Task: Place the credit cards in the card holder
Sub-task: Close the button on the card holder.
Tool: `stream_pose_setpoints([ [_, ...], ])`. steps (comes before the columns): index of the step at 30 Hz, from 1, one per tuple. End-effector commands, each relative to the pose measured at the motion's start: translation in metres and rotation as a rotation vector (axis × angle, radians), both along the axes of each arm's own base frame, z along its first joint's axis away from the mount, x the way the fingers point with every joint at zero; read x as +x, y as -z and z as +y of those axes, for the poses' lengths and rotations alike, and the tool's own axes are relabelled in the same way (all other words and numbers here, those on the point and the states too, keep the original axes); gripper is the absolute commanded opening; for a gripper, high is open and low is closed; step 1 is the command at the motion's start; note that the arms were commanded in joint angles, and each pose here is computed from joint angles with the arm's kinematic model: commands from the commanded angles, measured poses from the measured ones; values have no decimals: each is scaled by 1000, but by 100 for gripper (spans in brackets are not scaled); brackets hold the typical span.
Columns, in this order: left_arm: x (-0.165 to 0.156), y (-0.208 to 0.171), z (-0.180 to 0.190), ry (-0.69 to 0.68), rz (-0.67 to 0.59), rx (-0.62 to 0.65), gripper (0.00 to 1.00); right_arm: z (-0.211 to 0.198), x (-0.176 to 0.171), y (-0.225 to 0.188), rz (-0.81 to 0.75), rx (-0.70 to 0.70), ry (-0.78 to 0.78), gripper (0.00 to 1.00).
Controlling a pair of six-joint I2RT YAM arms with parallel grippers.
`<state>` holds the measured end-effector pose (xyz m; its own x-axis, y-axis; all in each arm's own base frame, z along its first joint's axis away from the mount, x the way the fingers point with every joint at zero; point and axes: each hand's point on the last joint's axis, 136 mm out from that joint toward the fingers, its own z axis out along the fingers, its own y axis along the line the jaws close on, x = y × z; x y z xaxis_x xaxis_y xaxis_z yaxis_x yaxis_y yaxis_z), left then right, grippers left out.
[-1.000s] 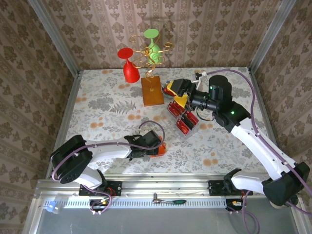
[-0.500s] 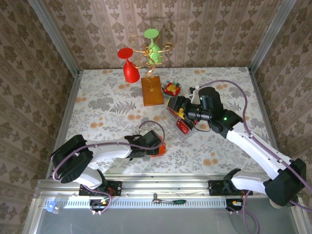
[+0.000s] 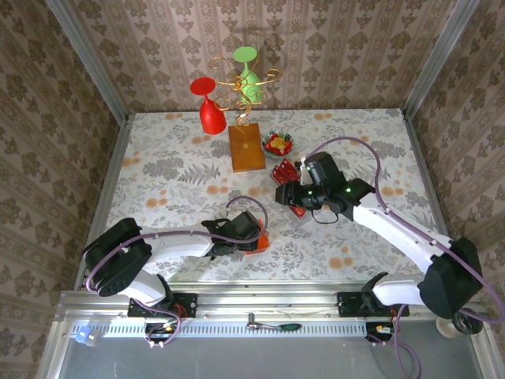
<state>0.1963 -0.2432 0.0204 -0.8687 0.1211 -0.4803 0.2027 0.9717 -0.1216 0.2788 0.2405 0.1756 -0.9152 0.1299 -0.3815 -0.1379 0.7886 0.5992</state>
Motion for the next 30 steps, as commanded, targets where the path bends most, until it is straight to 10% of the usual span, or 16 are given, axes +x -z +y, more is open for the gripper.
stream_pose_setpoints([
  [1,-14,29,29,12,50,121,82,0,-11,34,48,-94,-64,42],
  [30,-14,32,26,19,43,117,81,53,-25,121,171,-249,-245,36],
])
